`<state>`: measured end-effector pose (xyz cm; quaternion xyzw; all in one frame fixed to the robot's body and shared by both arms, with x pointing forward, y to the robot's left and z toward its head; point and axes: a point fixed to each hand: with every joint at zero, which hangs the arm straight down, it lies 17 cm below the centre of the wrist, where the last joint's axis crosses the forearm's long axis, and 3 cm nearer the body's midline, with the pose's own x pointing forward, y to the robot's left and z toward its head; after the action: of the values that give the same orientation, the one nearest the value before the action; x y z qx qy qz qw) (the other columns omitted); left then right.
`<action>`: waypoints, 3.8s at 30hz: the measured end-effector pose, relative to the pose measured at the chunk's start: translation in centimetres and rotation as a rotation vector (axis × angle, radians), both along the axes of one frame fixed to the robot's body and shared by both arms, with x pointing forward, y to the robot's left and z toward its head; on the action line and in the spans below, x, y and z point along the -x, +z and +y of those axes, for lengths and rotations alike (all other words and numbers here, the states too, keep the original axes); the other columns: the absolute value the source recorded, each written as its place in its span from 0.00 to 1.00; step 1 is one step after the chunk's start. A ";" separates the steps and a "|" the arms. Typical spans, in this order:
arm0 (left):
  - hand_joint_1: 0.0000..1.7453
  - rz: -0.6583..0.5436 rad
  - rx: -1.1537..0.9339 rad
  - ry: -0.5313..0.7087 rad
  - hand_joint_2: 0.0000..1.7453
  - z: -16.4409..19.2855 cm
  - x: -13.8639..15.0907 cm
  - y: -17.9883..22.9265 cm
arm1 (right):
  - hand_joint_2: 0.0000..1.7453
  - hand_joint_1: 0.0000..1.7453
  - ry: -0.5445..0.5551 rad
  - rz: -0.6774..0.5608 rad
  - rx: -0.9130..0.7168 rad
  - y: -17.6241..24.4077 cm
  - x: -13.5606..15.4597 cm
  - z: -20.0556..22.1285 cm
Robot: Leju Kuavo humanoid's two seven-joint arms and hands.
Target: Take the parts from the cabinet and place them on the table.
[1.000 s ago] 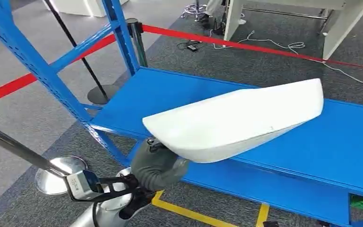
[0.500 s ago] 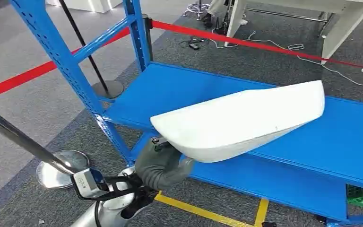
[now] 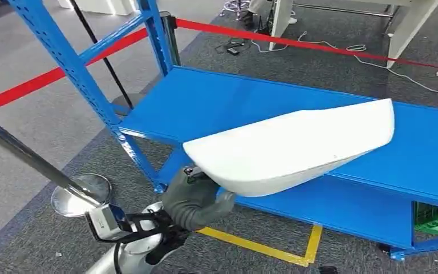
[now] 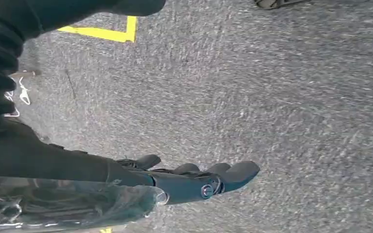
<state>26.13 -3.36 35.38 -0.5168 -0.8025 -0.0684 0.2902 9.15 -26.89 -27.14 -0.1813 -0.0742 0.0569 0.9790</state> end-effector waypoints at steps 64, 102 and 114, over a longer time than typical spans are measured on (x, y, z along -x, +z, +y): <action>0.93 -0.011 0.030 0.031 1.00 0.7 0.2 0.6 | 1.00 0.00 0.043 -0.053 0.044 0.4 -1.2 -0.7; 0.93 0.032 0.059 0.204 1.00 3.2 -1.8 0.3 | 1.00 0.00 0.022 -0.141 -0.055 0.3 -2.2 1.0; 0.93 0.023 0.039 0.270 1.00 3.7 -2.2 0.2 | 1.00 0.00 0.013 -0.117 -0.065 0.2 -1.8 1.2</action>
<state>28.28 0.33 35.56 -0.4105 -0.8625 -0.0073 0.2958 10.98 -25.66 -26.94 -0.1521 -0.1343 0.0502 0.9779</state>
